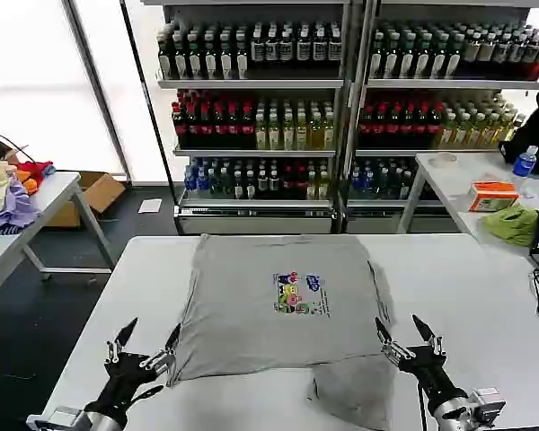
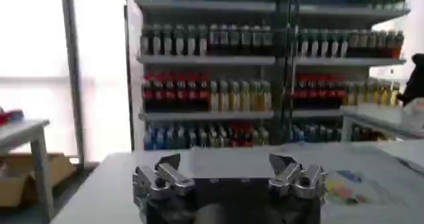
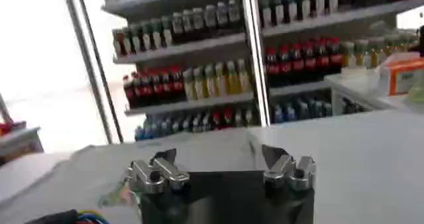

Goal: Fold and organize the clothes.

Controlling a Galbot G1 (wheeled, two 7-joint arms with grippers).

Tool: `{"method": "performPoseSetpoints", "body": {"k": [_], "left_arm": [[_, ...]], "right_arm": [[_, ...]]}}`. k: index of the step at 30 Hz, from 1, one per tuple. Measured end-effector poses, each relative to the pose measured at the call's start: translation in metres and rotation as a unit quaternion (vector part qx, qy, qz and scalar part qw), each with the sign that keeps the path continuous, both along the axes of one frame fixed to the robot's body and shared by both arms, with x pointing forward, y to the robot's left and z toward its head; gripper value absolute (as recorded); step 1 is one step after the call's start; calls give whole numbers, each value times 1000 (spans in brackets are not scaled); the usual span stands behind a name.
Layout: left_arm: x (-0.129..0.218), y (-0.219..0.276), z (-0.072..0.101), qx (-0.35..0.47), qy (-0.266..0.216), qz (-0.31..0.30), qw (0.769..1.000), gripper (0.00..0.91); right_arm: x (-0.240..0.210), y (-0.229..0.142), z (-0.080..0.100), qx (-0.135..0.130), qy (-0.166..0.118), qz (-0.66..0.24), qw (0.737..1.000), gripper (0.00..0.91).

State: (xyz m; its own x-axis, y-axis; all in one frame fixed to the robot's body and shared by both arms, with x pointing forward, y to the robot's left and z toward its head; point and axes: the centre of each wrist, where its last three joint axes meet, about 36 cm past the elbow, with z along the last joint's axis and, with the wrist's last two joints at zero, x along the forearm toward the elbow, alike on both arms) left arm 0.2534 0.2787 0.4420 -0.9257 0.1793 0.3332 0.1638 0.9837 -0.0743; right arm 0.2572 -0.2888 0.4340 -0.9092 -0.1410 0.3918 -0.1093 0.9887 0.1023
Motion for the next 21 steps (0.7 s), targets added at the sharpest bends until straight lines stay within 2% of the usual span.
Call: {"method": "performPoseSetpoints", "body": {"k": [6,14,15,16,17,18,20,21], "left_arm": [[4,-4,-10,0,66,-6,998,907],[13,1,-25,8,114,-6,993,907],[14,2,-27,10,118,-5,993,907],[15,3,-29,11,122,-5,993,907],[16,3,-31,11,125,-5,992,907],[17,3,-33,10,128,-5,992,907],[19,3,-37,8,132,-5,991,635],[20,3,-39,8,133,-5,991,564]], "right_arm": [[-15,13,-2,-16,52,-1,999,907],[-28,26,-6,-30,95,2,995,907],[-29,27,-6,-32,99,3,995,846],[-30,28,-6,-33,103,4,994,605],[-32,29,-7,-34,106,6,994,30],[-33,30,-8,-34,110,7,993,0],[-35,32,-9,-33,114,10,993,0],[-36,33,-9,-34,115,11,993,0]]}}
